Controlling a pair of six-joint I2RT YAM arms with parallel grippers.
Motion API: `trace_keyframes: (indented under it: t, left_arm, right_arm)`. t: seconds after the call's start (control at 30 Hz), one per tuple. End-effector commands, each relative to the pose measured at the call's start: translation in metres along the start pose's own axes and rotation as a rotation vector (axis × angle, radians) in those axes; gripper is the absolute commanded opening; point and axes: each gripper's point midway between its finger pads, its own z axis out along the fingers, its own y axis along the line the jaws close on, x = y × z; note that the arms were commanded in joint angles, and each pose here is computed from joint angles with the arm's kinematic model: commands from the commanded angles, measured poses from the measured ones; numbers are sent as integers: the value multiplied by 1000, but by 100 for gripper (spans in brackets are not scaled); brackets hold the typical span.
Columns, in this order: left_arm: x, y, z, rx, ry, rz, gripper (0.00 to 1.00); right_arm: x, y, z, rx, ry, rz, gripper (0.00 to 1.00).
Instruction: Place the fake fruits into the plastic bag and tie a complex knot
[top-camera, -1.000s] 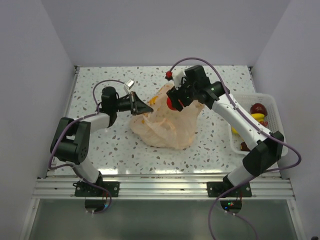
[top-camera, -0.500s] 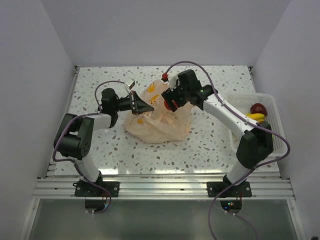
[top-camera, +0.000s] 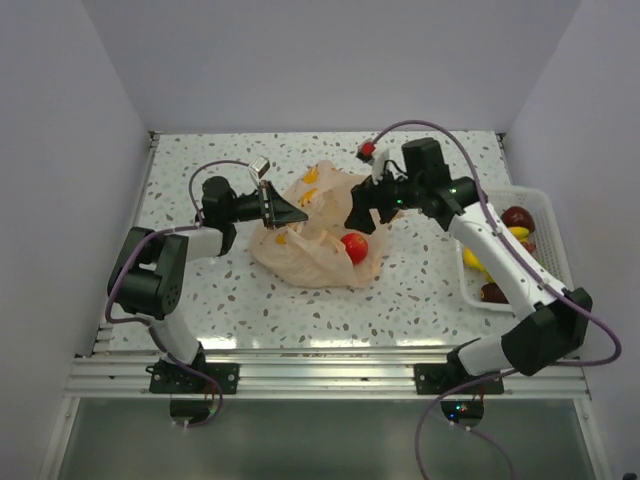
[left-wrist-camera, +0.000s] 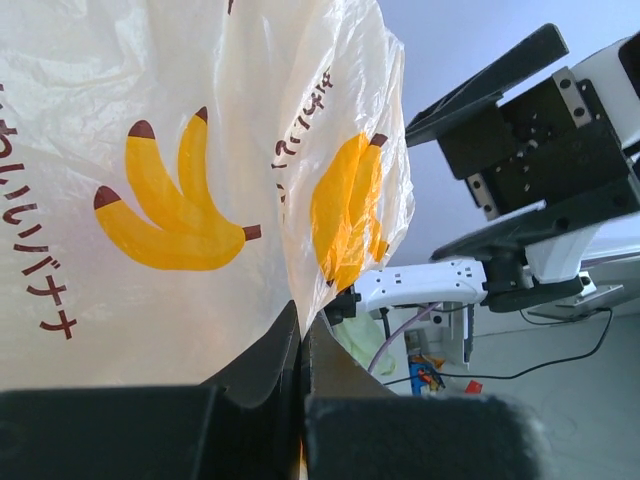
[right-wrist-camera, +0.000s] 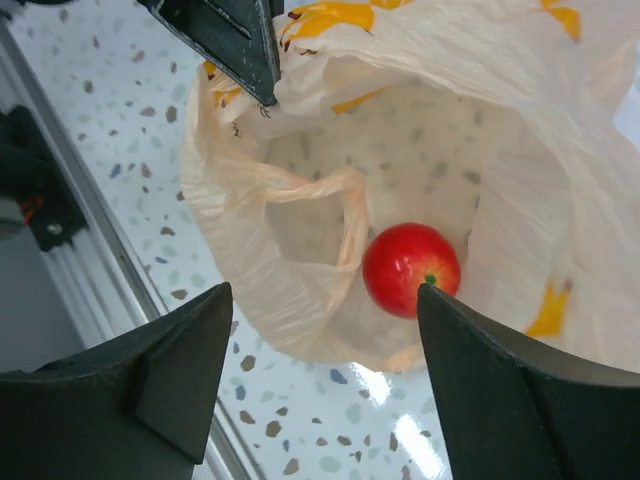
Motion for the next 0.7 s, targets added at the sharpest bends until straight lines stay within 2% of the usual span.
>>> trace_keyframes:
  t: [0.0, 0.03, 0.1, 0.13, 0.17, 0.23, 0.33, 0.37, 0.43, 0.47, 0.57, 0.6, 0.67]
  left_arm:
    - [-1, -2, -3, 15, 0, 38, 0]
    - [-1, -1, -3, 14, 0, 37, 0]
    - [-1, 0, -3, 11, -1, 35, 0]
    - [0, 1, -3, 10, 0, 32, 0]
    - [0, 1, -3, 8, 0, 34, 0]
    - [0, 2, -3, 7, 0, 34, 0]
    - [-1, 2, -3, 6, 1, 33, 0]
    - [-1, 1, -3, 7, 0, 35, 0]
    - [-2, 1, -3, 8, 0, 38, 0]
    - [-3, 0, -2, 9, -2, 41, 0]
    - [-3, 1, -2, 10, 3, 40, 0]
    - [-3, 2, -1, 9, 5, 37, 0]
    - [-5, 3, -1, 8, 2, 37, 0]
  right_arm:
    - [-2, 24, -57, -180, -79, 135, 76]
    - [-1, 16, -63, -156, -98, 171, 73]
    - [16, -14, -74, -85, -139, 377, 71]
    - [9, -22, -87, -49, -218, 379, 71]
    - [27, -41, -91, 7, -236, 499, 69]
    - [30, -57, -97, 101, -299, 525, 60]
    - [56, -74, -80, 171, -286, 639, 55]
    - [78, -80, -66, 185, -239, 733, 52]
    - [87, -89, -50, 178, -250, 774, 60]
    - [104, -92, -36, 174, -220, 840, 62]
    - [119, -107, -21, 222, -213, 854, 66]
    - [129, -112, -11, 228, -183, 870, 71]
    - [135, -114, 1, 219, -158, 865, 72]
